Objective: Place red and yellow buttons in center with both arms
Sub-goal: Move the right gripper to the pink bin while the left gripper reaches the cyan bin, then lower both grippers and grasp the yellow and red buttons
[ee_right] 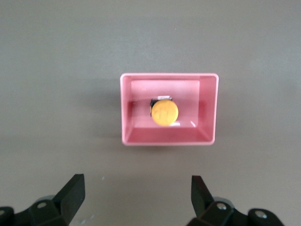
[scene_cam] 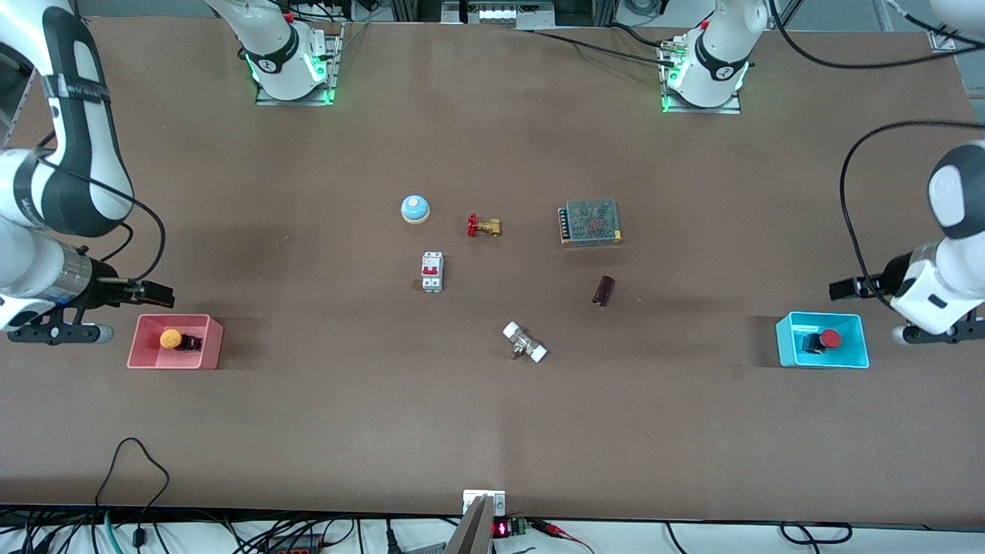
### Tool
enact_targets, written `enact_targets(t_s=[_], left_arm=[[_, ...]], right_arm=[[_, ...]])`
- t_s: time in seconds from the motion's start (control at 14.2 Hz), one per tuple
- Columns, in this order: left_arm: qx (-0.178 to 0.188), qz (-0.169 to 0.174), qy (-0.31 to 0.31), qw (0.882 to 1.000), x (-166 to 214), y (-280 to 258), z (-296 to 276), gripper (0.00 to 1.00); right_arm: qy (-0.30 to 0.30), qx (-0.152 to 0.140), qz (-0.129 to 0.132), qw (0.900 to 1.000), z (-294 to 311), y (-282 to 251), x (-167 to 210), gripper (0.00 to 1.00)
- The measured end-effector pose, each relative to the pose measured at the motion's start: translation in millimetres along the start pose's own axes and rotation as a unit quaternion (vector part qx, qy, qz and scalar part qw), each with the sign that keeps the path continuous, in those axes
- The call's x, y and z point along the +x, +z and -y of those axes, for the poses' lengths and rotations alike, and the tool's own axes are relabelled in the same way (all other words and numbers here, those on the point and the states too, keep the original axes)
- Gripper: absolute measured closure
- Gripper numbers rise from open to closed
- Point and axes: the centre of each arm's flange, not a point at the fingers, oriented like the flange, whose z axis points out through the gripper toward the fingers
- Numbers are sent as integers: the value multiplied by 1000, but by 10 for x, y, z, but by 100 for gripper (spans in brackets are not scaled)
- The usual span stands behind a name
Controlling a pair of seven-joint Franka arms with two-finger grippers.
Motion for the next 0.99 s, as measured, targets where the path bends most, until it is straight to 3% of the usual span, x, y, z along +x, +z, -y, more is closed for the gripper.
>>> enact_targets(t_s=[0.49,0.99], left_arm=[[0,-34,34,999,376,1111,153,0],[-3,-55,35,998,385,1406,134,4]], right_arm=[[8,-1,-15,1000,-187,694,161,0],[-4,-6,-62,998,-273,1195,299,0]])
